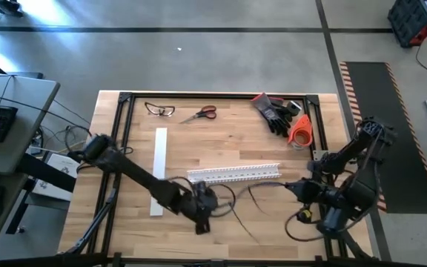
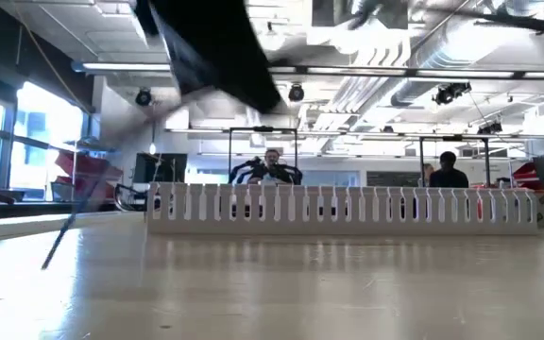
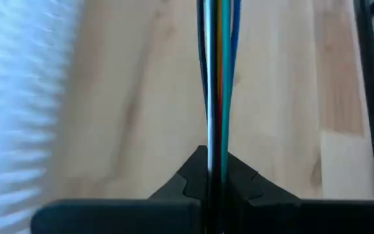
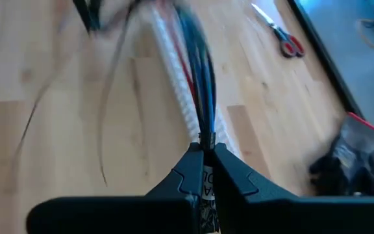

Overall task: Ziptie cables
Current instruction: Put the zip tied cable wires into the white cable duct

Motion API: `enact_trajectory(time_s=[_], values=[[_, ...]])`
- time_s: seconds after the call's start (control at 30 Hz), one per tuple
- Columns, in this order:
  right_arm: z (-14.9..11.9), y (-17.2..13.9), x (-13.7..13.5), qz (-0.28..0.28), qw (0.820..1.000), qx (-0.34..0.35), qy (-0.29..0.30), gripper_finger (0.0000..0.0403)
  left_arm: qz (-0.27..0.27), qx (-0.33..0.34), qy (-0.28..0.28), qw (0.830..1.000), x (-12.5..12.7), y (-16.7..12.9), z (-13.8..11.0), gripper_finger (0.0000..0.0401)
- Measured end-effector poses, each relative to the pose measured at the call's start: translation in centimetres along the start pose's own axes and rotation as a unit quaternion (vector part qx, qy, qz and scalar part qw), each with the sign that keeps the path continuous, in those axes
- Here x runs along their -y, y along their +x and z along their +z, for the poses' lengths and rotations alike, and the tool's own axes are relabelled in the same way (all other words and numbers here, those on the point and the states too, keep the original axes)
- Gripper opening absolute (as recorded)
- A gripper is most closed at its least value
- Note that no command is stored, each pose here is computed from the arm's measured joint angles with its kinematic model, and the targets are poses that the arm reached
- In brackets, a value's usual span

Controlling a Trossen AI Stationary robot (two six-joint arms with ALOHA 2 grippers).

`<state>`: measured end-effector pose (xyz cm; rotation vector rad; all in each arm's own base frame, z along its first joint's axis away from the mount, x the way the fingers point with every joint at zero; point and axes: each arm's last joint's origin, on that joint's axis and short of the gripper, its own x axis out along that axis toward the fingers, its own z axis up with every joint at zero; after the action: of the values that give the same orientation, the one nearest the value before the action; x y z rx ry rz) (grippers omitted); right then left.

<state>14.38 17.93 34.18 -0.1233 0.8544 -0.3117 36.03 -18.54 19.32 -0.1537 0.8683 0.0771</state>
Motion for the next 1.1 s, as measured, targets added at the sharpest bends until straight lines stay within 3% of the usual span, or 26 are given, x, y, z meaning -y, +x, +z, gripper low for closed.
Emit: enact_trajectory(time_s=[0.17, 0.3, 0.43, 0.57, 0.83, 0.93, 1.1], values=[[-0.2, 3.4, 0.5, -0.052, 0.998, -0.026, -0.020, 0.0000, 0.064, -0.087, 0.026, 0.994, -3.4, -7.0, 1.7, 0.0000], [-0.7, 7.4, 1.3, -0.088, 0.993, -0.062, -0.039, 0.0000, 0.089, -0.139, 0.053, 0.985, -6.5, -9.1, 1.9, 0.0000], [-1.7, 11.2, 2.1, -0.087, 0.988, -0.118, -0.054, 0.0000, 0.070, -0.187, 0.072, 0.977, -9.3, -7.4, 1.1, 0.0000], [-2.7, 13.2, 3.2, -0.092, 0.980, -0.168, -0.060, 0.0000, 0.040, -0.190, 0.071, 0.978, -11.6, -4.9, -0.1, 0.0000], [-3.9, 14.3, 3.5, -0.074, 0.973, -0.208, -0.073, 0.0000, 0.004, -0.185, 0.047, 0.982, -14.6, -2.7, -1.3, 0.0005], [-3.9, 14.3, 3.5, -0.067, 0.971, -0.216, -0.077, 0.0000, -0.018, -0.187, 0.035, 0.982, -15.1, -2.3, -1.7, 0.0024], [-3.9, 14.3, 3.5, -0.064, 0.972, -0.213, -0.075, 0.0000, -0.013, -0.203, 0.030, 0.979, -15.6, -1.8, -2.5, 0.0072]])
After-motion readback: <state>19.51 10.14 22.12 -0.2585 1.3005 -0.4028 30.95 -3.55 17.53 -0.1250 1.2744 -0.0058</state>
